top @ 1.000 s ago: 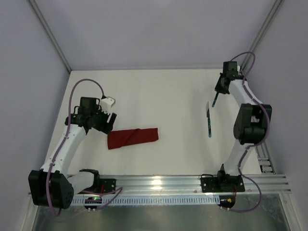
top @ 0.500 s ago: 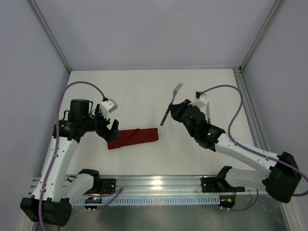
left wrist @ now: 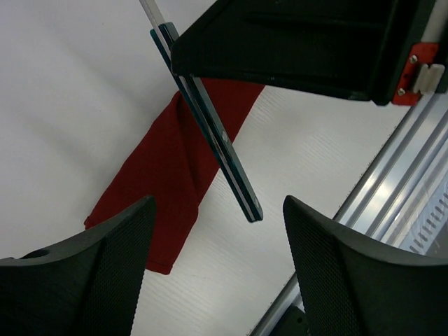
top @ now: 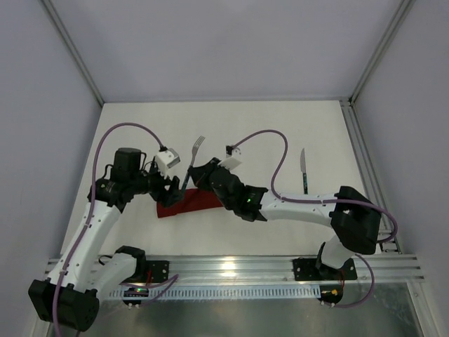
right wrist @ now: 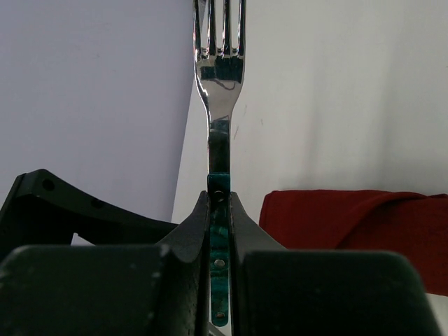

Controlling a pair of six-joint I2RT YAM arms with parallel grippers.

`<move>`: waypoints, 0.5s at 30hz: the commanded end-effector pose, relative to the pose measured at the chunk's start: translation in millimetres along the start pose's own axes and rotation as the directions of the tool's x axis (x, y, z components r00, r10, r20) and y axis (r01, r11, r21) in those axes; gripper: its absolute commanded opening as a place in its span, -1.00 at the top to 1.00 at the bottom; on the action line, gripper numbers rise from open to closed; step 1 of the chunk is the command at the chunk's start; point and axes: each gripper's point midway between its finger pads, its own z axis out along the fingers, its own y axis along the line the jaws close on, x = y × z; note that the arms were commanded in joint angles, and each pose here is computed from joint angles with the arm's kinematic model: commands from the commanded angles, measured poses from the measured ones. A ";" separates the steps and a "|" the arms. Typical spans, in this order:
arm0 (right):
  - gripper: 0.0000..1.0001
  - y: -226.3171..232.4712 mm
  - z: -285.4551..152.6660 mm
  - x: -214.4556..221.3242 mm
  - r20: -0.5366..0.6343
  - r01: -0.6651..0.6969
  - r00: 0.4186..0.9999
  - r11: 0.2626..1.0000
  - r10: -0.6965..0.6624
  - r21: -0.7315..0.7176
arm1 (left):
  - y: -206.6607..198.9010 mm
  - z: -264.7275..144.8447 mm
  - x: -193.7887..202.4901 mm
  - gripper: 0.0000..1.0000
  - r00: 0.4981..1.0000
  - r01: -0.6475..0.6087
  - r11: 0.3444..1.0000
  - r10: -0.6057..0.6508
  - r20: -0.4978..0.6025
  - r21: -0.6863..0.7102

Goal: Fold the napkin into a case and place the utensils inside
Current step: Pass from the right arm to the left

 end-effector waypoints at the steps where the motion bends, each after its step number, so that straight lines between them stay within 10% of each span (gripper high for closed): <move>1: 0.93 52.3 2.2 -18.1 0.056 -0.098 0.993 0.988 0.105 -0.115 | 14.8 5.0 -18.8 -0.43 0.998 -0.020 0.998 0.023 0.060 -0.055; 15: 0.93 50.9 3.2 -1.2 0.005 -0.128 0.992 0.982 0.130 -0.142 | 19.4 15.1 -11.4 0.64 1.000 0.001 0.999 0.000 0.021 -0.039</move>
